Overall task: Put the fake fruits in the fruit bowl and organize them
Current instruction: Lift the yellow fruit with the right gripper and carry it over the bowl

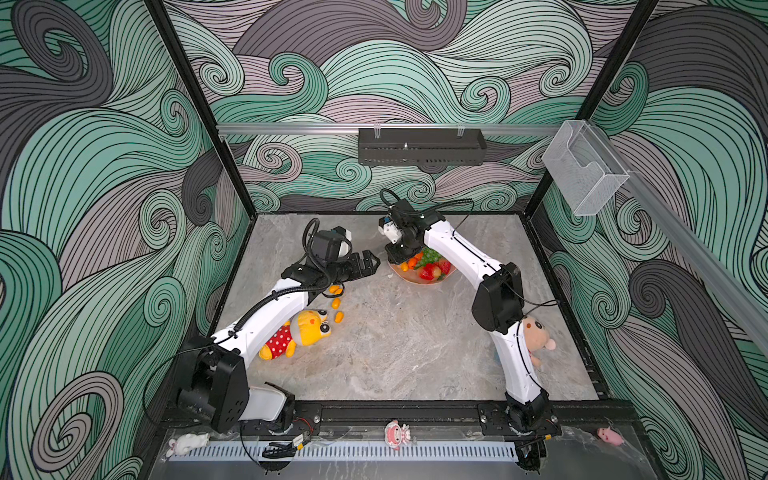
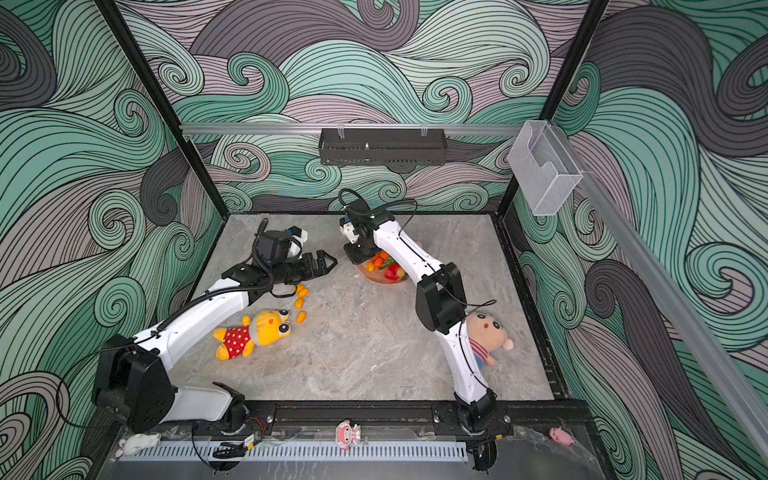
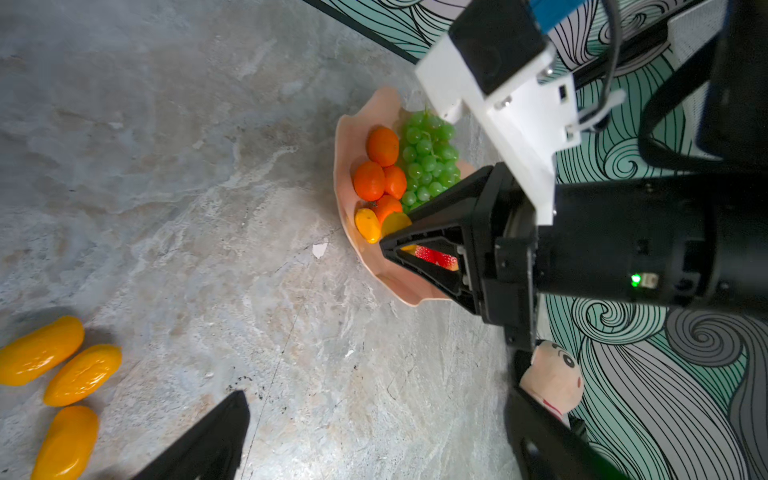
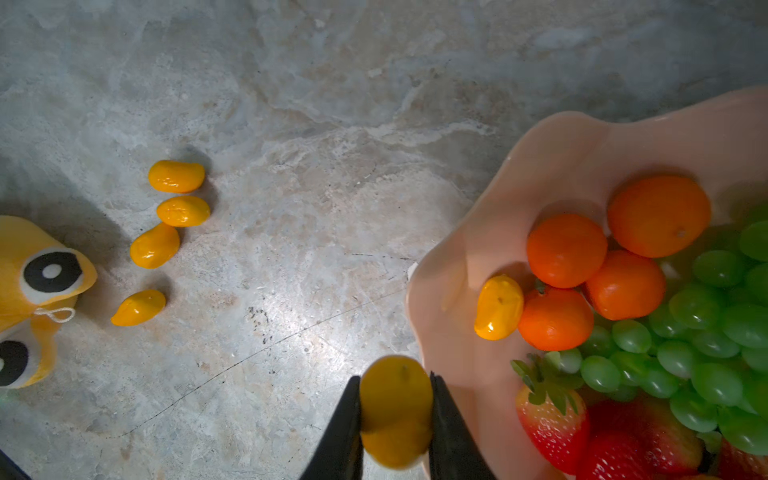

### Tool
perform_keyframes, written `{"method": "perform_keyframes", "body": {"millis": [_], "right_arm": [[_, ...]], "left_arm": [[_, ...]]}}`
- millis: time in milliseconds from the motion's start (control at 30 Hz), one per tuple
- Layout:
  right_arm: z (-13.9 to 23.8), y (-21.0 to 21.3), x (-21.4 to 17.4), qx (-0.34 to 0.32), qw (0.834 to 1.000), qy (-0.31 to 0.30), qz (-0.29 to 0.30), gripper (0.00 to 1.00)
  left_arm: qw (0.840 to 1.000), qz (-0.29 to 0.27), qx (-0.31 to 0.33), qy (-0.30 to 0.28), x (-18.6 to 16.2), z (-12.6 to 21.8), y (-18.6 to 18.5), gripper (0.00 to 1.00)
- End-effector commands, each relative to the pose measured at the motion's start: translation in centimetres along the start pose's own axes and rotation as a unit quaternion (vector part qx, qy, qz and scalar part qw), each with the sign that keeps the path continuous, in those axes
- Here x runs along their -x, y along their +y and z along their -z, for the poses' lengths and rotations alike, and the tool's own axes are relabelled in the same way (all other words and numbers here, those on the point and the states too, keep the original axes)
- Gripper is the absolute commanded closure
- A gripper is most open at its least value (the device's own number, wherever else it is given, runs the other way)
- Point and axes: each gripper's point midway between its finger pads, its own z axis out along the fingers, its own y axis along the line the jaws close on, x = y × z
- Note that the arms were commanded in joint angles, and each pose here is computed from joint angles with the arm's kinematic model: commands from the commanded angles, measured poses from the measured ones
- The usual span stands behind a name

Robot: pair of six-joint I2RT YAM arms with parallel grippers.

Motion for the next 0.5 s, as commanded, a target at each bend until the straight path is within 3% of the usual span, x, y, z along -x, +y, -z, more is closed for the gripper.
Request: {"method": "perform_keyframes", "body": {"millis": [0, 467], "right_arm": [[0.1, -1.7, -0.8, -0.03, 0.999, 0.01, -0.017, 0.77], [-2.8, -5.4, -2.9, -0.077, 0.994, 0.053, -0.05, 0.78]], "left_arm": [[1.0, -0.025, -0.002, 0.011, 0.1, -1.0, -1.3, 0.01], [0.997, -0.061, -0.001, 0.056, -1.5, -5.0, -3.3, 0.01]]}}
